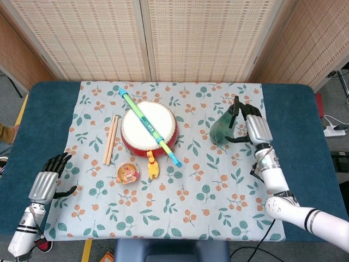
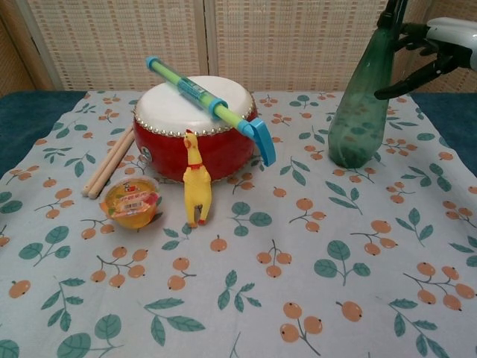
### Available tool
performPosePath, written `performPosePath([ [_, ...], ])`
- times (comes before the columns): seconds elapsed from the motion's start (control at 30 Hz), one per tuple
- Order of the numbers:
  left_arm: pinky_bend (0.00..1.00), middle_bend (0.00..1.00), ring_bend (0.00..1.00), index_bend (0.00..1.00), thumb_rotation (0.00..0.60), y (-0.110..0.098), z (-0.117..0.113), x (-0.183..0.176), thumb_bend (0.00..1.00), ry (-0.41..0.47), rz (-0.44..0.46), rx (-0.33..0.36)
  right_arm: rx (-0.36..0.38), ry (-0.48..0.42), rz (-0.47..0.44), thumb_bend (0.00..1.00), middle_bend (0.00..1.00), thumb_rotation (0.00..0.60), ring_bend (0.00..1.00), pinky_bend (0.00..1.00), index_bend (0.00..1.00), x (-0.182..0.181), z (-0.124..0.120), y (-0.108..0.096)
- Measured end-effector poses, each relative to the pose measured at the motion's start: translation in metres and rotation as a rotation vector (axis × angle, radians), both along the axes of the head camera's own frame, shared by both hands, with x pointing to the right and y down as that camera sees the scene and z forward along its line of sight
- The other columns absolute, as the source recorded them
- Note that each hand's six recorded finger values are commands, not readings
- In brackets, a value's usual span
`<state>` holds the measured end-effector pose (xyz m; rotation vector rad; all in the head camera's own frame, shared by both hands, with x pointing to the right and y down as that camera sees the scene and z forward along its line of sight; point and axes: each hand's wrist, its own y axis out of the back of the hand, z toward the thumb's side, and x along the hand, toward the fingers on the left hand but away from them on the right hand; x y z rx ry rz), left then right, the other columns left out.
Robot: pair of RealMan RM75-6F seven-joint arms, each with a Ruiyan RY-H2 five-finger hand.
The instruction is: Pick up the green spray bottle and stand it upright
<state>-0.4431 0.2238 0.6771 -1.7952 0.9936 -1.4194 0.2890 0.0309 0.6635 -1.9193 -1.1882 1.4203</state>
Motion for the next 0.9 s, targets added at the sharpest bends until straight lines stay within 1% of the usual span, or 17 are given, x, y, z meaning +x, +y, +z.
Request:
performPosePath([
  [0.13, 0.08, 0.0, 0.0, 0.0, 0.6, 0.001, 0.0, 0.0, 0.18, 0.001, 0.0, 0.0, 0.032, 0.074, -0.028, 0.0, 0.07, 0.6, 0.0, 0.0, 0.0, 0.01, -0.007, 0.009],
  [0.23, 0.08, 0.0, 0.0, 0.0, 0.6, 0.0, -0.001, 0.0, 0.18, 0.002, 0.001, 0.002, 0.078, 0.177, -0.049, 0.0, 0.07, 0.6, 0.0, 0.0, 0.0, 0.024, -0.014, 0.018],
  [0.3, 0.08, 0.0, 0.0, 0.0, 0.6, 0.001, -0.001, 0.0, 0.18, 0.0, 0.001, 0.003, 0.099, 0.269, -0.065, 0.0, 0.07, 0.6, 0.0, 0.0, 0.0, 0.034, -0.017, 0.028],
  [0.33, 0.08, 0.0, 0.0, 0.0, 0.6, 0.0, -0.001, 0.0, 0.18, 0.0, 0.002, 0.004, 0.101, 0.311, -0.071, 0.0, 0.07, 0.6, 0.0, 0.0, 0.0, 0.04, -0.018, 0.034],
  [0.4, 0.08, 0.0, 0.0, 0.0, 0.6, 0.001, -0.003, 0.0, 0.19, -0.001, 0.002, 0.009, 0.098, 0.417, -0.078, 0.0, 0.07, 0.6, 0.0, 0.0, 0.0, 0.055, -0.02, 0.052],
  [0.47, 0.08, 0.0, 0.0, 0.0, 0.6, 0.001, -0.003, 0.0, 0.18, -0.005, -0.001, 0.011, 0.083, 0.51, -0.069, 0.0, 0.07, 0.6, 0.0, 0.0, 0.0, 0.074, -0.021, 0.076],
  [0.5, 0.08, 0.0, 0.0, 0.0, 0.6, 0.001, -0.003, -0.001, 0.18, -0.006, -0.003, 0.011, 0.077, 0.537, -0.062, 0.0, 0.07, 0.6, 0.0, 0.0, 0.0, 0.081, -0.022, 0.085],
  [0.57, 0.08, 0.0, 0.0, 0.0, 0.6, 0.001, -0.003, -0.001, 0.18, -0.009, -0.005, 0.009, 0.071, 0.559, -0.051, 0.0, 0.07, 0.6, 0.0, 0.0, 0.0, 0.09, -0.021, 0.099],
  [0.63, 0.08, 0.0, 0.0, 0.0, 0.6, 0.002, -0.002, -0.001, 0.18, -0.012, -0.006, 0.008, 0.073, 0.547, -0.043, 0.0, 0.07, 0.6, 0.0, 0.0, 0.0, 0.095, -0.019, 0.108],
  [0.7, 0.08, 0.0, 0.0, 0.0, 0.6, 0.002, -0.001, -0.001, 0.18, -0.016, -0.006, 0.004, 0.093, 0.521, -0.021, 0.0, 0.07, 0.6, 0.0, 0.0, 0.0, 0.102, -0.02, 0.12],
  [0.77, 0.08, 0.0, 0.0, 0.0, 0.6, 0.003, 0.0, -0.001, 0.18, -0.019, -0.008, 0.002, 0.138, 0.498, 0.004, 0.0, 0.07, 0.6, 0.0, 0.0, 0.0, 0.109, -0.023, 0.13],
  [0.87, 0.08, 0.0, 0.0, 0.0, 0.6, 0.002, 0.001, -0.001, 0.18, -0.02, -0.009, 0.002, 0.217, 0.468, 0.031, 0.0, 0.07, 0.6, 0.0, 0.0, 0.0, 0.117, -0.031, 0.141],
  [0.9, 0.08, 0.0, 0.0, 0.0, 0.6, 0.002, 0.001, -0.001, 0.18, -0.021, -0.009, 0.002, 0.234, 0.455, 0.038, 0.0, 0.07, 0.6, 0.0, 0.0, 0.0, 0.119, -0.033, 0.144],
])
